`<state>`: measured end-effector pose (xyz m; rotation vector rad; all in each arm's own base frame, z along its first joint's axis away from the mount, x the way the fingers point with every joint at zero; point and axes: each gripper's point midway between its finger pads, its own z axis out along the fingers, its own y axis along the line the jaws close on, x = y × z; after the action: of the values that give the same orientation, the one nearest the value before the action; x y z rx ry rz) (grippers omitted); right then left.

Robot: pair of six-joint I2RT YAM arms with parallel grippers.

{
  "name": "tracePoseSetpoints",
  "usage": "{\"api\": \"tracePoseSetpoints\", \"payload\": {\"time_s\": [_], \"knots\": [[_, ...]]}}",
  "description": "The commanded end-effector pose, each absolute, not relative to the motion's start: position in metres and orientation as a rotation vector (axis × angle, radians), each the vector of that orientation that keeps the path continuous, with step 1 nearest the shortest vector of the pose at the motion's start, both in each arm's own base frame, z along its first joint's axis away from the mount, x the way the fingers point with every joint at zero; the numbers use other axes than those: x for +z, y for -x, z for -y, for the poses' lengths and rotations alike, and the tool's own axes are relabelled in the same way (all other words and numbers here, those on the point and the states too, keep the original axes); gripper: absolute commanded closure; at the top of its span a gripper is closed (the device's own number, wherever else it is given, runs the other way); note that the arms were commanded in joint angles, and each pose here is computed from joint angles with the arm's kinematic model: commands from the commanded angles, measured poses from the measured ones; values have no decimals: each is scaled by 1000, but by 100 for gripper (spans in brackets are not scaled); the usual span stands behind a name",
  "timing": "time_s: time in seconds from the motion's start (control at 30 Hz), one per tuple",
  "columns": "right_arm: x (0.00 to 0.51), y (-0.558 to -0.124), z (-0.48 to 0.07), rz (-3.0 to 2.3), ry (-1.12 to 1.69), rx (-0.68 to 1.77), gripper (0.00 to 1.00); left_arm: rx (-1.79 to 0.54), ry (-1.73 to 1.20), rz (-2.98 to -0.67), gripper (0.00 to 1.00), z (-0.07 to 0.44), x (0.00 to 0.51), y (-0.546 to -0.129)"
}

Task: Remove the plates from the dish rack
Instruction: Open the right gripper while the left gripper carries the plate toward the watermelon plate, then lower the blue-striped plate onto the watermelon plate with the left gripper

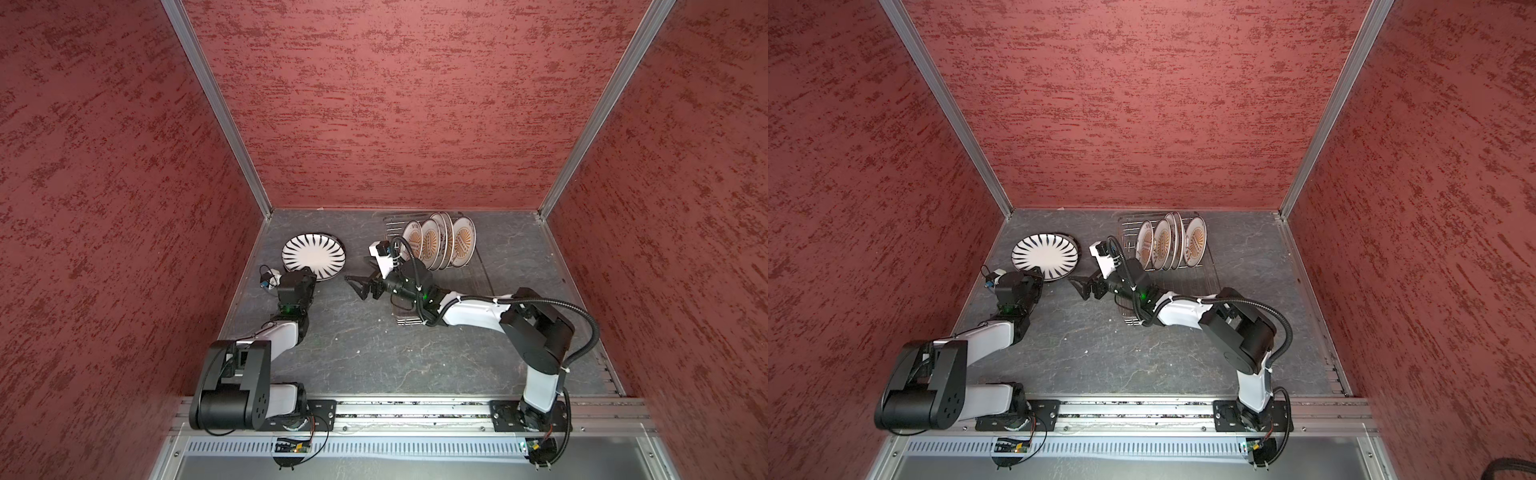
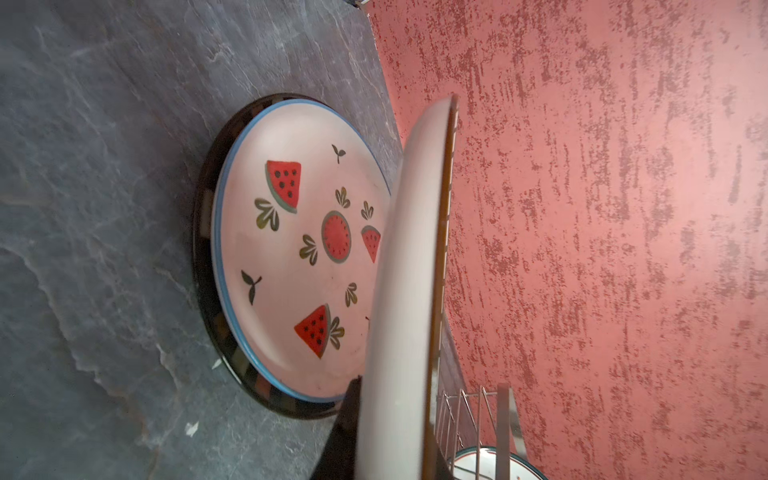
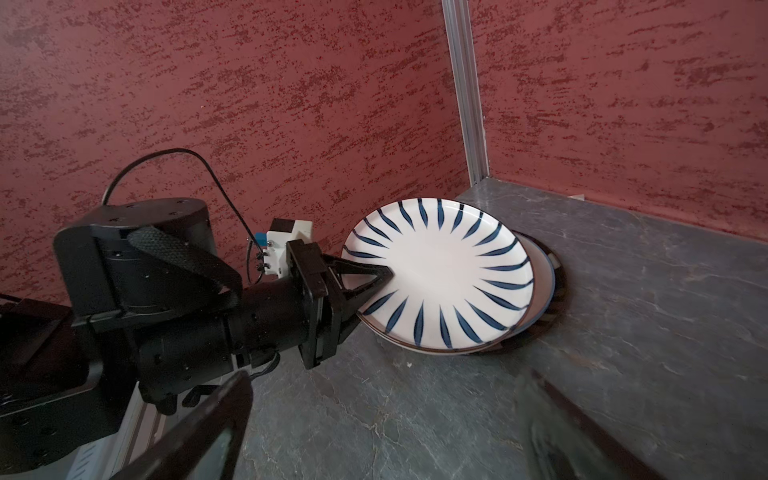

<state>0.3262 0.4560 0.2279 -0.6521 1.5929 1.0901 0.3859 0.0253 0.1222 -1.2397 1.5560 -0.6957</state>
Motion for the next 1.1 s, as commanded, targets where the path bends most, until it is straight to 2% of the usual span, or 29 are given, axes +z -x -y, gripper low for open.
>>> {"api": "tracePoseSetpoints", "payload": {"time_s": [0.0, 0.43, 0.5, 0.57, 0.63, 0.9, 1.0, 1.07], "knots": [[236, -327, -462, -1555, 673, 1094, 1, -721, 1145, -1385, 97, -37, 173, -409], [232, -327, -464, -1559, 680, 1093, 1, -686, 1199, -1429, 96, -49, 142, -428], [233, -329, -462, -1560, 674, 1078, 1, -690, 1206, -1434, 93, -51, 139, -427], [233, -330, -461, -1556, 665, 1070, 1, -687, 1202, -1458, 85, -49, 135, -428], [234, -328, -463, -1550, 673, 1087, 1, -679, 1217, -1485, 80, -50, 128, -429], [234, -323, -466, -1547, 685, 1126, 2, -672, 1234, -1531, 75, -48, 112, -431], [234, -323, -464, -1547, 679, 1119, 1, -651, 1247, -1549, 66, -49, 107, -428], [234, -323, -464, -1547, 680, 1119, 1, -618, 1271, -1561, 64, -52, 102, -424]]}}
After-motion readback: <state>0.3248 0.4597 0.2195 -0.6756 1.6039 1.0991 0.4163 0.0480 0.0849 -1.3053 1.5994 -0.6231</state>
